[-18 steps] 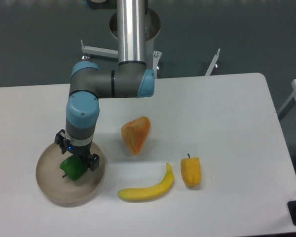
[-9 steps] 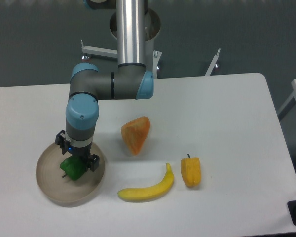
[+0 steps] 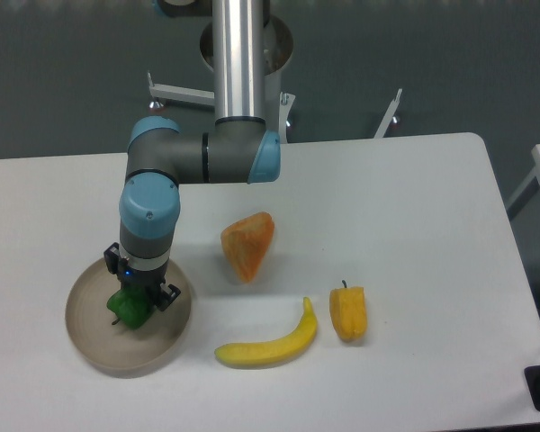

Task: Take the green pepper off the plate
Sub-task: 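Lift the green pepper off the plate and carry it toward the banana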

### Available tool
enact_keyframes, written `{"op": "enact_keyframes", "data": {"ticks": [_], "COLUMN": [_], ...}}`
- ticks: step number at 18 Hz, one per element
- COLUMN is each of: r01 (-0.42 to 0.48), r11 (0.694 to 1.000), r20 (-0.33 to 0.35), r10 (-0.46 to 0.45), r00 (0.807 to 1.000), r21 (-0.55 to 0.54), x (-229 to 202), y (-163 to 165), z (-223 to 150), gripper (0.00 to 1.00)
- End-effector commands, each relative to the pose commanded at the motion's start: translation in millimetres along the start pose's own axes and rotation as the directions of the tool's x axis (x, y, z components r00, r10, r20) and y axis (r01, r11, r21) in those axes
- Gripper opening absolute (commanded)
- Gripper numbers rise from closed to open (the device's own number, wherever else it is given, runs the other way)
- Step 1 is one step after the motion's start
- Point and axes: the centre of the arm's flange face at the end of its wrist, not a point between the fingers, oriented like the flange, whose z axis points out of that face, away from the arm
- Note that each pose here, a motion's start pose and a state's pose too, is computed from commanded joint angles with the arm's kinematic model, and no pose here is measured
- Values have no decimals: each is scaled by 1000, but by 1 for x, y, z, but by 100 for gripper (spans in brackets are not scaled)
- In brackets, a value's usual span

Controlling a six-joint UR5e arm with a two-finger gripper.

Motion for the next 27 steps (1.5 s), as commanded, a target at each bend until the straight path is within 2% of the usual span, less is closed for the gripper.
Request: {"op": "enact_keyframes", "data": {"ticks": [4,9,13,19,27], "r01": [-11,-54,-92,-163,-276], "r11": [1000,998,996,987,957], "r20": [7,41,132,209,239], "r10": [11,53,89,158,288], "r00": [1000,998,987,965,927], "r21": [10,35,13,8,-84], "x": [-2,-13,-40,-104,-189], "y": [-3,-8,8,51,132], "z": [-6,-34,-68,-123,-180], "gripper": [43,43,43,43,43]}}
